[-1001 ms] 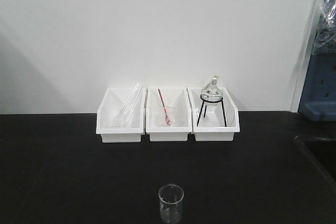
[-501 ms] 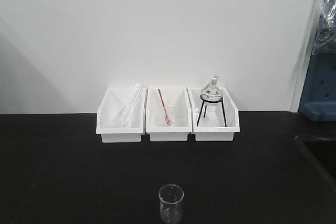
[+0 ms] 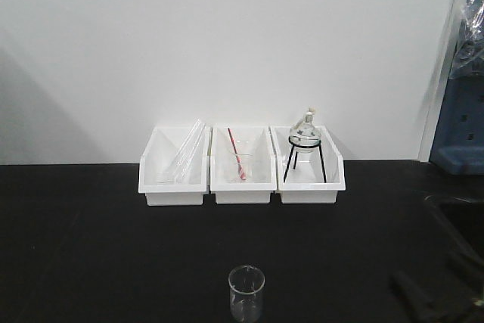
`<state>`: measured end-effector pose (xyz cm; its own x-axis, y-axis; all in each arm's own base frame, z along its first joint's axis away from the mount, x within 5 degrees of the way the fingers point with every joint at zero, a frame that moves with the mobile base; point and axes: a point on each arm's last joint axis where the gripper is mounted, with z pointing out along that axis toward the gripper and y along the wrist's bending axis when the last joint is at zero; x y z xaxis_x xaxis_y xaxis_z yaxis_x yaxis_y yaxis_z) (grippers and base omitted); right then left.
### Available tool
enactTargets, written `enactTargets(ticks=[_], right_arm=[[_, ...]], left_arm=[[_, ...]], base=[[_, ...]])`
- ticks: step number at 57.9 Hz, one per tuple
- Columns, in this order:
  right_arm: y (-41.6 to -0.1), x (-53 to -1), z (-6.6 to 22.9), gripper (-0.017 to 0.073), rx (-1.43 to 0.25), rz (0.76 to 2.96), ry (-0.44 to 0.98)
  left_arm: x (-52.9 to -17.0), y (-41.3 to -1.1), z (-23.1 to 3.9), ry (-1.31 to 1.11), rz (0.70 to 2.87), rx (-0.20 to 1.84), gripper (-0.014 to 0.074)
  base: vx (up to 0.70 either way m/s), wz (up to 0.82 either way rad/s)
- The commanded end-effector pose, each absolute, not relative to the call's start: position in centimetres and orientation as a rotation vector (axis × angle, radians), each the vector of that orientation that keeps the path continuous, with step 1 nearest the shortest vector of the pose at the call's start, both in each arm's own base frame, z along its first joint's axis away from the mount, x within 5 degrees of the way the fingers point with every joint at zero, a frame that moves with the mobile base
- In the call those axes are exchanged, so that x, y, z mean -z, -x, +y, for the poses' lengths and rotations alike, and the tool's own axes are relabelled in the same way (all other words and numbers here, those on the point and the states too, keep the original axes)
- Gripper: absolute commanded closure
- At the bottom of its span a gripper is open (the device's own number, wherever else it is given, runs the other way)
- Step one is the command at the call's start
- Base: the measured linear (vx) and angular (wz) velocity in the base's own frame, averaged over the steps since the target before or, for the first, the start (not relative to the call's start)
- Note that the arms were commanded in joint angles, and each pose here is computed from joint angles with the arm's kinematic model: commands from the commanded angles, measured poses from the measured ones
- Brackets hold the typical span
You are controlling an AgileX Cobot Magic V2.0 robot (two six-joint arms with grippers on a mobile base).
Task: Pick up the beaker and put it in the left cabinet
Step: 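Move the right gripper down over the clear glass beaker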
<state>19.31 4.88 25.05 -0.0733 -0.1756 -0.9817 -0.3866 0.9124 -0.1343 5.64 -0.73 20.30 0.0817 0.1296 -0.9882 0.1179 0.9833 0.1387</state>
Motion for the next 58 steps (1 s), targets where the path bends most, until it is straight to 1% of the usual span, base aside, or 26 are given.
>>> enactTargets(ticks=[1,10,17,21,34,58], right_arm=[[-21.2,-26.3,7.3,0.0004,-0.294,1.532,0.555],[-24.7,-24.3,10.8,0.0004,-0.396,1.599,0.642],[-26.8,-22.2,13.3,0.0001,-0.441,1.646,0.715],[-27.9,-20.9,14.4,-0.001,-0.458,1.68,0.736],[-30.7,-17.6,15.8,-0.0055,-0.487,1.741,0.749],[-34.9,-14.5,17.5,-0.0054,-0.493,1.763,0.752]], left_arm=[[-20.5,-5.5,-0.7,-0.189,1.416,-0.002,0.0592],[-20.5,-5.5,-0.7,-0.189,1.416,-0.002,0.0592],[-20.5,-5.5,-0.7,-0.189,1.416,-0.002,0.0592],[-20.5,-5.5,-0.7,-0.189,1.416,-0.002,0.0592],[-20.5,-5.5,-0.7,-0.189,1.416,-0.002,0.0592],[-20.5,-5.5,-0.7,-0.189,1.416,-0.002,0.0592]], base=[[0.0,0.0],[0.0,0.0],[0.0,0.0],[0.0,0.0],[0.0,0.0],[0.0,0.0]])
